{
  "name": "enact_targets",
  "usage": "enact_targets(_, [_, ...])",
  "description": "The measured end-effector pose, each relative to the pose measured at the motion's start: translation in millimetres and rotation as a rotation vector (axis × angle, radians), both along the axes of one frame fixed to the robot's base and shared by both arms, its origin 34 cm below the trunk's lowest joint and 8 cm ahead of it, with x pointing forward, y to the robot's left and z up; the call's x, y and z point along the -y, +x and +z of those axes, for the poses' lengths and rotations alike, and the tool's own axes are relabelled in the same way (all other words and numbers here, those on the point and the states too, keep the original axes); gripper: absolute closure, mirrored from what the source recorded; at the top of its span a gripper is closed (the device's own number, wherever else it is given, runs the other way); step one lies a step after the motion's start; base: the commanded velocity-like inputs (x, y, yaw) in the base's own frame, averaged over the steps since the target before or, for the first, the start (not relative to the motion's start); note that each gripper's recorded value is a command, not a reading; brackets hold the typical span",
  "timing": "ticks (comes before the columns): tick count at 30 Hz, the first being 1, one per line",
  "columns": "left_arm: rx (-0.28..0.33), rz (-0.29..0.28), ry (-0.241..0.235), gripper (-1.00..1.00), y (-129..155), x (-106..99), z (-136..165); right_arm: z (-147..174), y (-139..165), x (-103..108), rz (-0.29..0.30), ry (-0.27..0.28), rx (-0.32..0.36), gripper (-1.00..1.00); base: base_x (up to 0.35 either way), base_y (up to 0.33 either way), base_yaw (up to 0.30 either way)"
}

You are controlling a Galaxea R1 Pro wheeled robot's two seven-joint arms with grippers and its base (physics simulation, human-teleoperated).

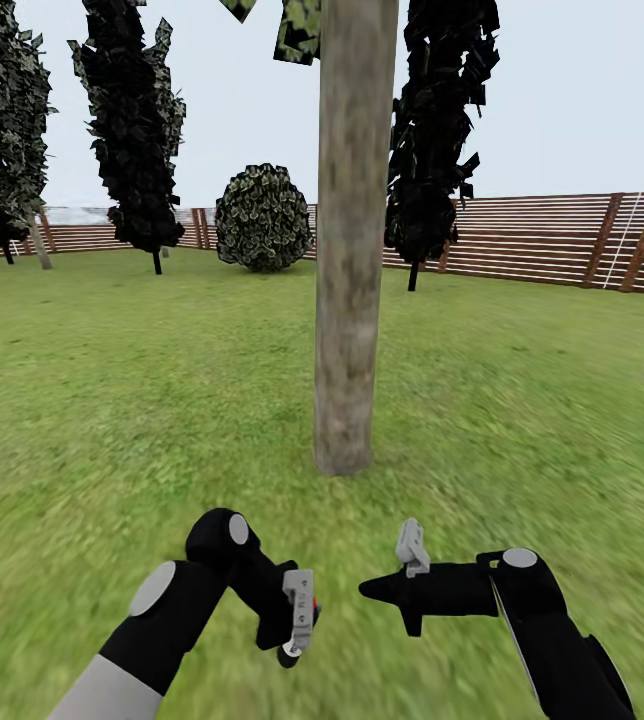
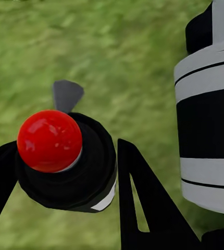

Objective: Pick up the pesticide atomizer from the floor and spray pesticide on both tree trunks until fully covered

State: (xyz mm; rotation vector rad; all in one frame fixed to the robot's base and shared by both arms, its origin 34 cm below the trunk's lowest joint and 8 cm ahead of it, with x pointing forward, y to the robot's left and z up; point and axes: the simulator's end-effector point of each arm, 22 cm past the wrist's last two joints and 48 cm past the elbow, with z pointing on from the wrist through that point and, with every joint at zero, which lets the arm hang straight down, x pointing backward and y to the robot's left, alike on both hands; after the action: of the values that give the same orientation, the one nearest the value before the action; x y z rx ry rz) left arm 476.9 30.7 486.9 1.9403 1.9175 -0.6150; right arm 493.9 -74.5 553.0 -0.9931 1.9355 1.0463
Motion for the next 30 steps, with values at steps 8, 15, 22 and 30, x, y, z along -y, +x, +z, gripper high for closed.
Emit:
enact_targets(8, [0.001, -0.013, -0.023, 1.0, -3, 15, 6, 1, 0, 0, 0.001, -0.001, 0.005, 1.0, 0.0, 0.0, 0.0])
enact_targets(15, [0.001, -0.015, -0.028, 1.0, -3, 18, 7, 1, 0, 0, 0.001, -0.002, 0.006, 1.0, 0.0, 0.0, 0.0])
enact_targets(22, [0.003, -0.032, -0.06, 1.0, -7, 37, 15, 1, 0, 0, 0.001, -0.002, 0.006, 1.0, 0.0, 0.0, 0.0])
enact_targets(30, [0.002, -0.036, -0.07, 1.0, -8, 41, 17, 1, 0, 0, 0.001, -0.002, 0.006, 1.0, 0.0, 0.0, 0.0])
